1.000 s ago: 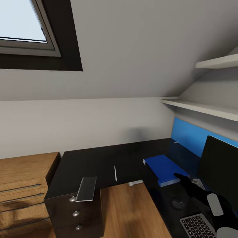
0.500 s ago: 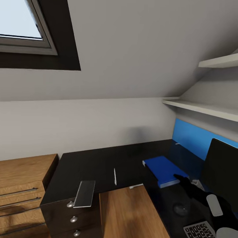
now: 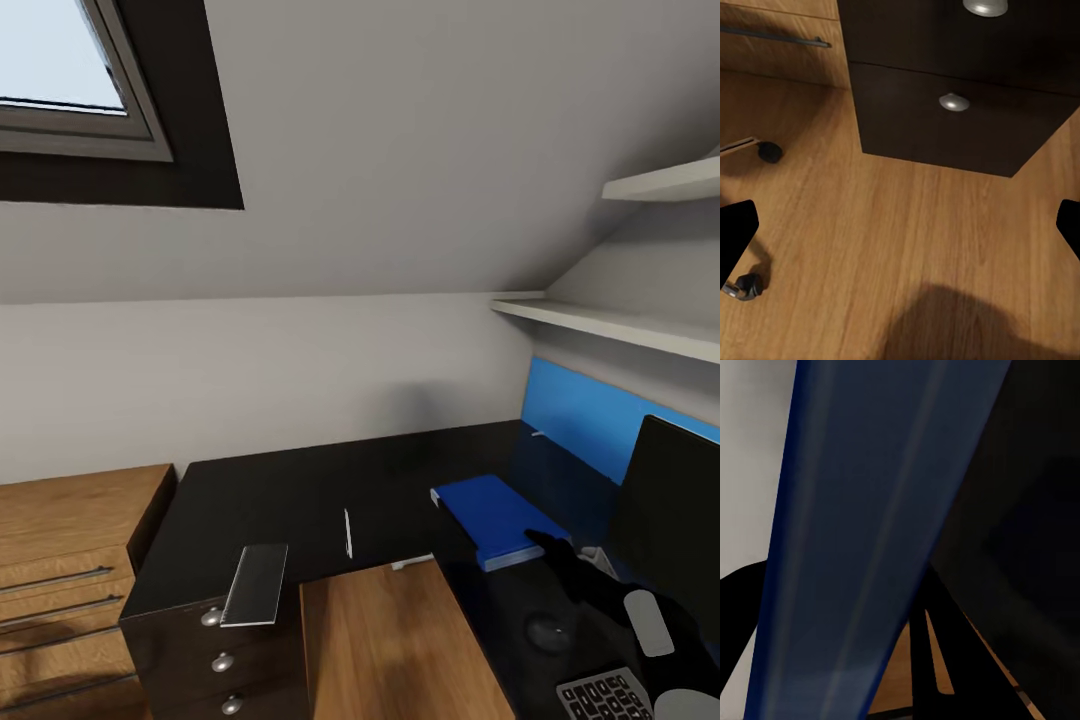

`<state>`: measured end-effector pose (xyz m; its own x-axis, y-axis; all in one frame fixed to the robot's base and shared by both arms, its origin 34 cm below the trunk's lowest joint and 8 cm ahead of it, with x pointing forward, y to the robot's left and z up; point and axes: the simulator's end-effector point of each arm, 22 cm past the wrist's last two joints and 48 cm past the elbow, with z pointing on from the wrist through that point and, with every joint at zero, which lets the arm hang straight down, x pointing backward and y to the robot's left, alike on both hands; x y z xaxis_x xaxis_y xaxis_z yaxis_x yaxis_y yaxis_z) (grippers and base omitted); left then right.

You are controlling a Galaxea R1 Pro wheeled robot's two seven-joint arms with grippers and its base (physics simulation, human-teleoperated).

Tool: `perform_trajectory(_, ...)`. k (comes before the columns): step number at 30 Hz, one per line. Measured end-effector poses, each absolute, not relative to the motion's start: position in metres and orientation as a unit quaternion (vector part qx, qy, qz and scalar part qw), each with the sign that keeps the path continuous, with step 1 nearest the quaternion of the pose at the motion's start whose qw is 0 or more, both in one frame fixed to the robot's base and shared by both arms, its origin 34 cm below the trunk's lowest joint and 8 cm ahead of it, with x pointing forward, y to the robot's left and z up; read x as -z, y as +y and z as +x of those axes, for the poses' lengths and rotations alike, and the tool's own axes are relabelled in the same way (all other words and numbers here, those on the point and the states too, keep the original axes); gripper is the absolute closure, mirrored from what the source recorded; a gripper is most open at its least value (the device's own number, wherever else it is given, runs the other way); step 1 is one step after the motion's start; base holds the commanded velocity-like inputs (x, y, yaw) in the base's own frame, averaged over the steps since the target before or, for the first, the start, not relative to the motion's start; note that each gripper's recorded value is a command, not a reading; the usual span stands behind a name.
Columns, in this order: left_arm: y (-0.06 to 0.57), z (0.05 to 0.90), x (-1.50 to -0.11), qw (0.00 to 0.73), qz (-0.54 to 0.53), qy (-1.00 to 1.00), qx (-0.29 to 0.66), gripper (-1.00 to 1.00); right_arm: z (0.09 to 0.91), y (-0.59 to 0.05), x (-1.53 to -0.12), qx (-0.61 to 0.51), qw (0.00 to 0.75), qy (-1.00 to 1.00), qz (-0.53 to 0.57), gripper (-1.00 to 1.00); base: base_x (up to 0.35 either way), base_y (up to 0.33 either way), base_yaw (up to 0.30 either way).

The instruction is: In the bedroom, organize the workspace by keeping the computer under the desk, ensuring the monitor is on the desk, placing the keyboard on the desk next to the monitor, placing the mouse on the desk next to the keyboard, moving the folder from the swivel chair onto the desk next to the mouse, stacking the notebook on top of the folder with the pen on top of the notebook, and positioning the swivel chair next to the desk.

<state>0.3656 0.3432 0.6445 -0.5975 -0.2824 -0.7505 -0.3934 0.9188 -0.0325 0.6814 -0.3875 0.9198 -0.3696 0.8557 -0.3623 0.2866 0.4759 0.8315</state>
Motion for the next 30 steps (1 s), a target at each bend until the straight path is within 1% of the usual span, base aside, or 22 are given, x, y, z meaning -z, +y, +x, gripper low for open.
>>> perform_trajectory(30,0.343,0.371,-0.607,0.407,-0.191,0.891,-0.068,-1.00,0.683,-0.394,-0.872,-0.327,0.404,0.760,0.391,1.00,0.000,0.000,0.000)
